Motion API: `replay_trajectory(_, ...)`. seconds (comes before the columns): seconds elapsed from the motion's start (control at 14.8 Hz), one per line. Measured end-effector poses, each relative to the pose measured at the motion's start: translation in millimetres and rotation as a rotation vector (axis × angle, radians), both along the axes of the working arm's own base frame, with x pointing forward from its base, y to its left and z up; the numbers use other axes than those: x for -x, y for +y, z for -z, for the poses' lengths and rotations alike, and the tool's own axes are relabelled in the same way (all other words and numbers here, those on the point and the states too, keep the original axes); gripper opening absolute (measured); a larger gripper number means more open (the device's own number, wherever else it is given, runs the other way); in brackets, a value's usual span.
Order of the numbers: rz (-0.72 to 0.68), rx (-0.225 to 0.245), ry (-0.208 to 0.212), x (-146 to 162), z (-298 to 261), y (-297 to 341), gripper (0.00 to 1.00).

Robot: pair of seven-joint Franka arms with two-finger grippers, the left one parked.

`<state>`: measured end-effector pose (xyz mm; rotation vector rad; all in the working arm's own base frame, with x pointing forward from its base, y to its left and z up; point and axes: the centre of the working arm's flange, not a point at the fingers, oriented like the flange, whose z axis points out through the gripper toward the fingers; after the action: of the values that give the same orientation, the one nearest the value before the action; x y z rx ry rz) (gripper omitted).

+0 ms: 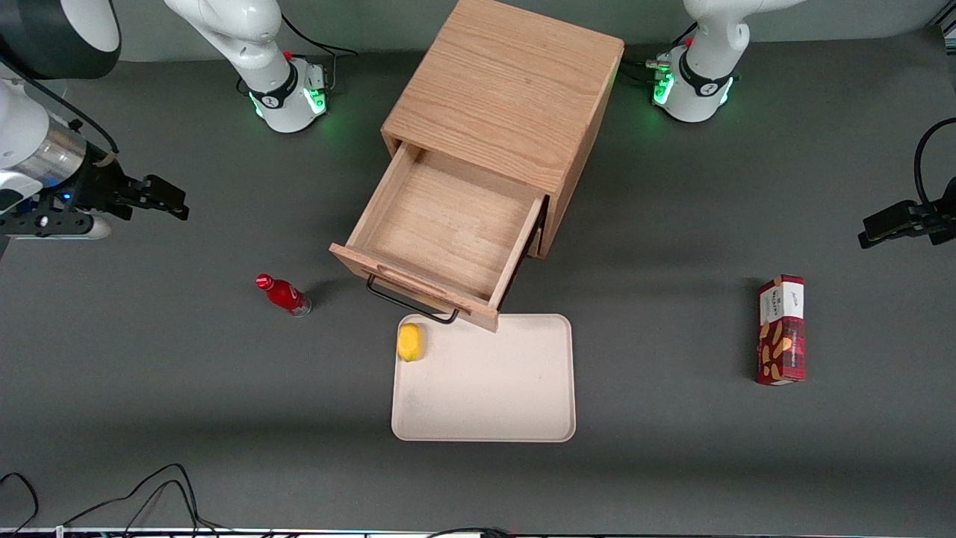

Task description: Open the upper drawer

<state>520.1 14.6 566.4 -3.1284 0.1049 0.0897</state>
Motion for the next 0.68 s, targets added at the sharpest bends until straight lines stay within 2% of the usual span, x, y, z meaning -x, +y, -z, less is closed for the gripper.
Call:
replay_trajectory(0.41, -0.034, -0.009, 0.004, -0.7, 2.0, 10.0, 1.00)
replay_trajectory(0.68, -0.070, -0.051, -0.009, 1.4, -5.3, 18.9, 1.00)
